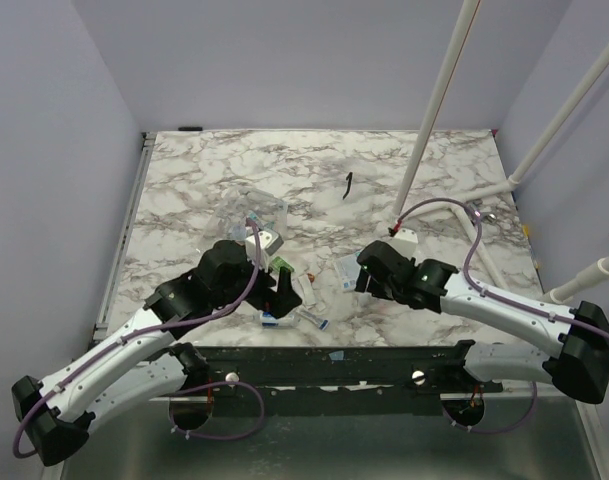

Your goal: Organize the medicine kit

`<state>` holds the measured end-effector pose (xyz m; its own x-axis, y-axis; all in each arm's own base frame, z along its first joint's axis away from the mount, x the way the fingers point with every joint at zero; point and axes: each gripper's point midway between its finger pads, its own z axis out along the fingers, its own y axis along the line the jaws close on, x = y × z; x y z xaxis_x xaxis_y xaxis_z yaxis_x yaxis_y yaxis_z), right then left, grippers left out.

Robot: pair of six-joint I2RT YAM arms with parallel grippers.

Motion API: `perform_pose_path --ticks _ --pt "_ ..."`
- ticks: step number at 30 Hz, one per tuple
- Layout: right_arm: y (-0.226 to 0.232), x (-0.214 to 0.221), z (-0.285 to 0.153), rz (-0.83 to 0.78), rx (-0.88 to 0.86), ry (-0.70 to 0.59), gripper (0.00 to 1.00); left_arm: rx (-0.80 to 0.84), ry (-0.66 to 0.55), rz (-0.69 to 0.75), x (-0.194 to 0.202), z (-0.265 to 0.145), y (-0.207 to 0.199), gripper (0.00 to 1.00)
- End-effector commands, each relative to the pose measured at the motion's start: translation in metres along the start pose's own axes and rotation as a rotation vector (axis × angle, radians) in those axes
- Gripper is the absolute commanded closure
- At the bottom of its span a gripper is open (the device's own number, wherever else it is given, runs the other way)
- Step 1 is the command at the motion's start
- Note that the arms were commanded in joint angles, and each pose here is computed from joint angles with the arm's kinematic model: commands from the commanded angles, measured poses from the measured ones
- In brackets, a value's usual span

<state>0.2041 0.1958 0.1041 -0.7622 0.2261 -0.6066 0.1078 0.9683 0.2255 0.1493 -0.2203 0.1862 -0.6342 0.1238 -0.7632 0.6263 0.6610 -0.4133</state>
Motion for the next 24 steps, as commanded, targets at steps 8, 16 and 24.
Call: perform_pose_path --ticks 8,16,24 --pt "-0.027 0.026 0.006 0.207 0.081 0.032 0.3 -0.069 0.159 0.12 0.03 0.013 0.006 0.12" --pt "-0.025 0.033 0.016 0.317 0.082 0.028 0.29 -0.09 0.157 0.097 0.037 0.019 0.011 0.12" --pt "-0.021 0.035 0.028 0.415 0.089 0.013 0.31 -0.021 0.128 0.081 0.032 0.019 -0.003 0.12"
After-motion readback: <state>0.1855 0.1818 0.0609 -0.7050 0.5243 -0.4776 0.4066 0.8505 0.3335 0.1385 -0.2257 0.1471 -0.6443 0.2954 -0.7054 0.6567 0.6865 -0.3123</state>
